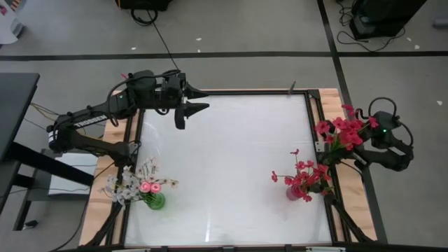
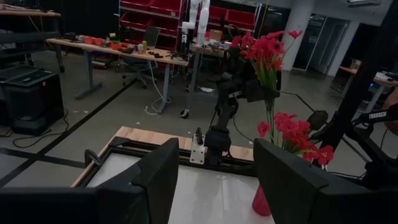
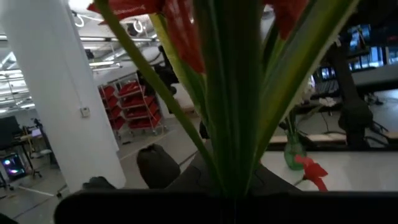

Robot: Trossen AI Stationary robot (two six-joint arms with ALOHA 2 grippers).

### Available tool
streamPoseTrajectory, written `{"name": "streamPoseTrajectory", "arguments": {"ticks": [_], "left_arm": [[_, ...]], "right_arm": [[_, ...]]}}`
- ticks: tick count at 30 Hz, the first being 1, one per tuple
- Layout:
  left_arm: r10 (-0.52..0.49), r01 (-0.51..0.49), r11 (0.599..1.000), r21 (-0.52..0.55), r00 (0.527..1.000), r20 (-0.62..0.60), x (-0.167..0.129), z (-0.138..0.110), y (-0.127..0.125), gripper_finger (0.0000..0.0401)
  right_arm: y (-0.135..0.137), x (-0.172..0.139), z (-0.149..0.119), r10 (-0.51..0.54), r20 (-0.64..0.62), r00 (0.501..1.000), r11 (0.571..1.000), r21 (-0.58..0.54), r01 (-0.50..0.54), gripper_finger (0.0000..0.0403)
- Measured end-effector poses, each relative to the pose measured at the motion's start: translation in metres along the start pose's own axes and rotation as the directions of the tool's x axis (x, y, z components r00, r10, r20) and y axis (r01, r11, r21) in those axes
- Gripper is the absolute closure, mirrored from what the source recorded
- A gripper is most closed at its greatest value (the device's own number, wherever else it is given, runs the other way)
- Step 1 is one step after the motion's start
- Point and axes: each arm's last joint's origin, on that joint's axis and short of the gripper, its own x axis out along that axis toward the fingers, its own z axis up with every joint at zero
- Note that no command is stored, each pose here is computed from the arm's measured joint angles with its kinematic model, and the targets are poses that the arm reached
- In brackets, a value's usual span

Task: Sort flowers into vase by color
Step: Put the red flowers into the red vase

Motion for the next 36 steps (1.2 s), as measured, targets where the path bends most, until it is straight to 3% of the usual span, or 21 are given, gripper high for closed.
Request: {"name": "streamPoseTrajectory", "arguments": {"ticks": [25, 30, 36], "left_arm": [[0.000, 0.000, 1.000, 0.000, 1.000, 0.000, 0.000, 0.000, 0.000, 0.0188], [0.000, 0.000, 1.000, 0.000, 1.000, 0.000, 0.000, 0.000, 0.000, 0.0188], [0.000, 0.000, 1.000, 0.000, 1.000, 0.001, 0.000, 0.000, 0.000, 0.0188]], "right_arm": [[-0.019, 0.023, -0.005, 0.063, -0.168, 0.984, 0.995, -0.063, -0.075, 0.0389], [-0.026, 0.029, -0.009, 0.027, -0.218, 0.976, 0.997, -0.064, -0.042, 0.0389], [-0.035, 0.034, -0.014, -0.095, -0.218, 0.971, 0.992, -0.100, 0.074, 0.0389]]}}
